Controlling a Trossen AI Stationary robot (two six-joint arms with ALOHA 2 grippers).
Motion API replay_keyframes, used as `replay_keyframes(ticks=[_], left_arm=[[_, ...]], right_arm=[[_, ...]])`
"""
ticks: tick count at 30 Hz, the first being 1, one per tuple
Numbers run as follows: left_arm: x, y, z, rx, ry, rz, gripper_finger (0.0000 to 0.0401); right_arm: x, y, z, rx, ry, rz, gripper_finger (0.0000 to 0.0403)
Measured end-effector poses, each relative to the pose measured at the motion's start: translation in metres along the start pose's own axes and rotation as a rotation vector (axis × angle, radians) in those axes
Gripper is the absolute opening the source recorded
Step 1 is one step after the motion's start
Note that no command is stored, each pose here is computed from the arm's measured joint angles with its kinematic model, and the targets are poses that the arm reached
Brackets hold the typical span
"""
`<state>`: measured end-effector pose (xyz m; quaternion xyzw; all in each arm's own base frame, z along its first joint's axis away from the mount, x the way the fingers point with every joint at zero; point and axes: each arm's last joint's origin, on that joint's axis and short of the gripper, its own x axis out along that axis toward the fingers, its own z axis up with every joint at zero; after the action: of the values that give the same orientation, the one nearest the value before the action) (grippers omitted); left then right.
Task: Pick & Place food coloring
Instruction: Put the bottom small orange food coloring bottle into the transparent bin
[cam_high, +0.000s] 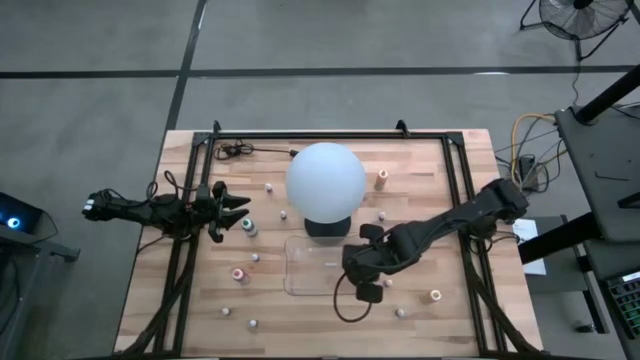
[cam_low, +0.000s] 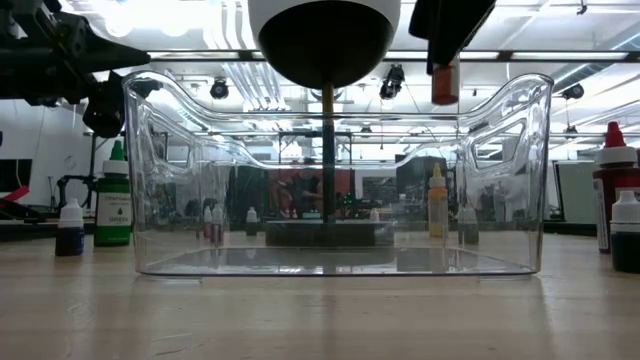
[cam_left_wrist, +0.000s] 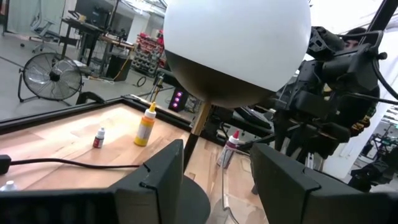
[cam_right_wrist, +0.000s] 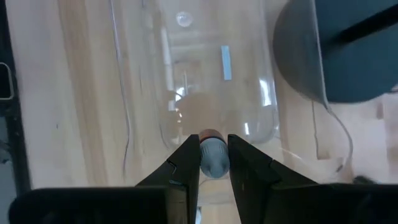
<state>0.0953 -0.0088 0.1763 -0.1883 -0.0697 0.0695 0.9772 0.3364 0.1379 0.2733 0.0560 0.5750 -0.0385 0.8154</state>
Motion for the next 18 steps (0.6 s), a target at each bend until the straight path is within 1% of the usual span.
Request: replay_keyframes(ticks=[9,12,18], left_arm=[[0.000,0.000,0.000,0.000,0.000,0.000,0.0161],[0.000,0.000,0.000,0.000,0.001,0.000,0.0161],[0.000,0.000,0.000,0.001,0.003,0.001,0.0161]], right_arm=[[0.021,-0.004,0.008,-0.042,0.023,0.001,0.0063],[0.028,-0.003,0.011,-0.037,0.032,0.026,0.0063],[0.045,0.001,0.013,-0.031,0.051,0.025,0.0063]])
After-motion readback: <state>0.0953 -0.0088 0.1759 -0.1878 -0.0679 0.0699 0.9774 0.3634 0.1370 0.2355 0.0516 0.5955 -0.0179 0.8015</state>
